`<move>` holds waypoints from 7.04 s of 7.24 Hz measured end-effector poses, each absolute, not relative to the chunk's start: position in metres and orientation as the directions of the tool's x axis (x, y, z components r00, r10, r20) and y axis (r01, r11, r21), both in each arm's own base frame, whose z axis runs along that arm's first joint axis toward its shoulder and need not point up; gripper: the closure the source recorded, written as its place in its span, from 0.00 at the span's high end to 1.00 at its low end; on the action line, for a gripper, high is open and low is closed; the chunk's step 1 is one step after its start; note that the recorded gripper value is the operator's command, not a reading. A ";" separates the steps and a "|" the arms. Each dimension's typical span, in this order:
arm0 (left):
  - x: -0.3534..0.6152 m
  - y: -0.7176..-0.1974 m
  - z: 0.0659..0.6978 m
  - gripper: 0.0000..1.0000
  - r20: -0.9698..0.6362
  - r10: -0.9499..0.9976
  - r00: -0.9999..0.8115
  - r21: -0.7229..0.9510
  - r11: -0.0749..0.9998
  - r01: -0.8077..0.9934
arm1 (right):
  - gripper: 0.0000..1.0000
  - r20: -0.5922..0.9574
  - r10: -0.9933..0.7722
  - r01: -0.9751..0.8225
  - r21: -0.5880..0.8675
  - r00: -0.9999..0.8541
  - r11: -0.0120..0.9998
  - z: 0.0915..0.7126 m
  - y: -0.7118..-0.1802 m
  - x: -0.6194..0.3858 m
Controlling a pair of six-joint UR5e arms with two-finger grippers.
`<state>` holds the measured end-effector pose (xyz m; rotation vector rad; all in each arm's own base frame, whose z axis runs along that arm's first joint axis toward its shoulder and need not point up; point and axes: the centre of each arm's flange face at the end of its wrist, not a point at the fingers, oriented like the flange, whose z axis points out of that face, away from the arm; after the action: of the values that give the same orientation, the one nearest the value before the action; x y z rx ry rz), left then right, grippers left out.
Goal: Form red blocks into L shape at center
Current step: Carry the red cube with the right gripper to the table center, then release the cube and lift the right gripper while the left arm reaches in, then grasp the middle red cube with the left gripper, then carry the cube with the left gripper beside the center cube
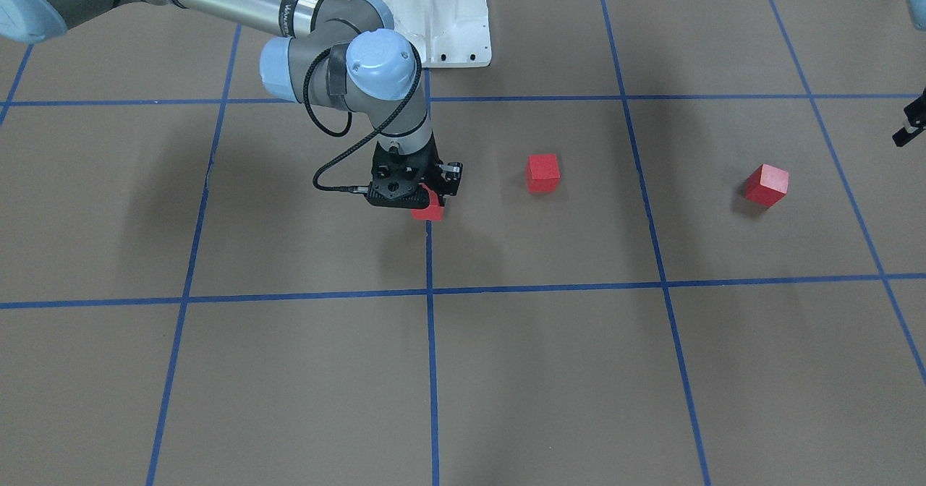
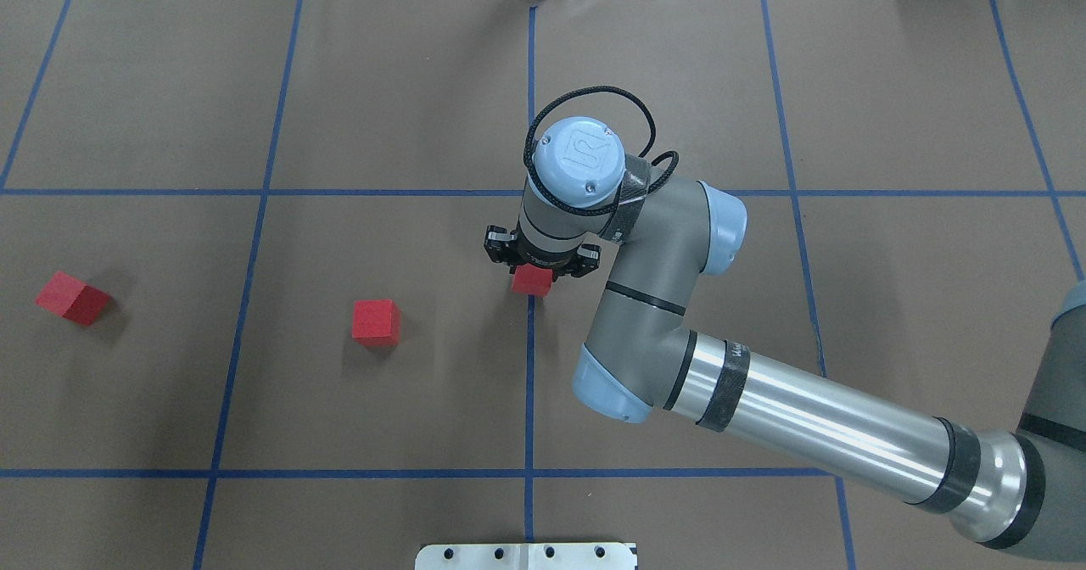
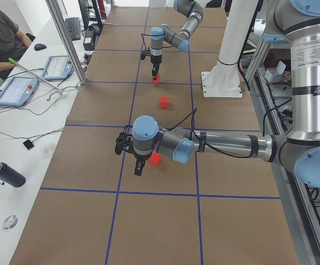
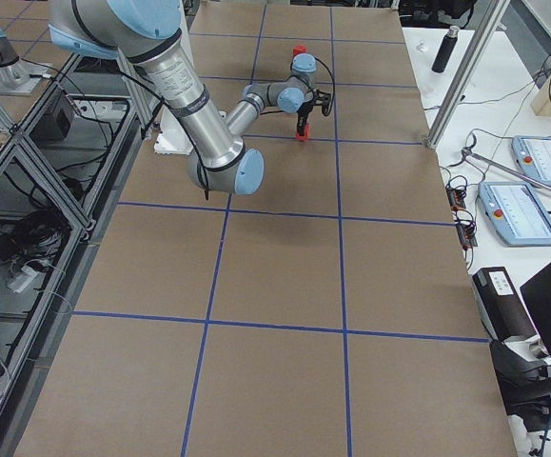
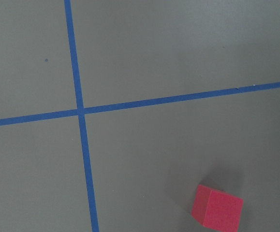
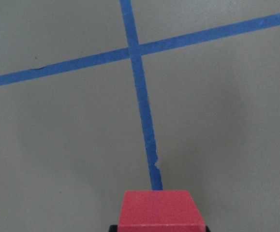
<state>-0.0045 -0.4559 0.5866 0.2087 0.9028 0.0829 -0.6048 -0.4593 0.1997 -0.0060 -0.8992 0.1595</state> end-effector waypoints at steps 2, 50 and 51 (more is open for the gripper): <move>-0.004 -0.456 0.586 1.00 -0.770 0.160 0.618 0.216 0.976 0.016 | 0.97 0.772 0.120 -0.121 -0.056 0.624 0.991 0.204 -0.461 -0.609; 0.677 -0.517 0.106 0.00 -0.652 0.090 0.753 0.197 0.979 0.054 | 1.00 0.730 0.012 -0.033 0.014 0.683 0.999 0.426 -0.496 -0.282; 0.678 -0.515 0.108 0.00 -0.651 0.092 0.753 0.196 0.979 0.051 | 1.00 0.729 0.013 -0.033 0.013 0.684 0.999 0.426 -0.496 -0.281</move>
<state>0.6783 -0.5149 0.1081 0.2075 0.7187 0.0227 -0.2814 -0.4958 0.4264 0.0262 -0.8171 0.0261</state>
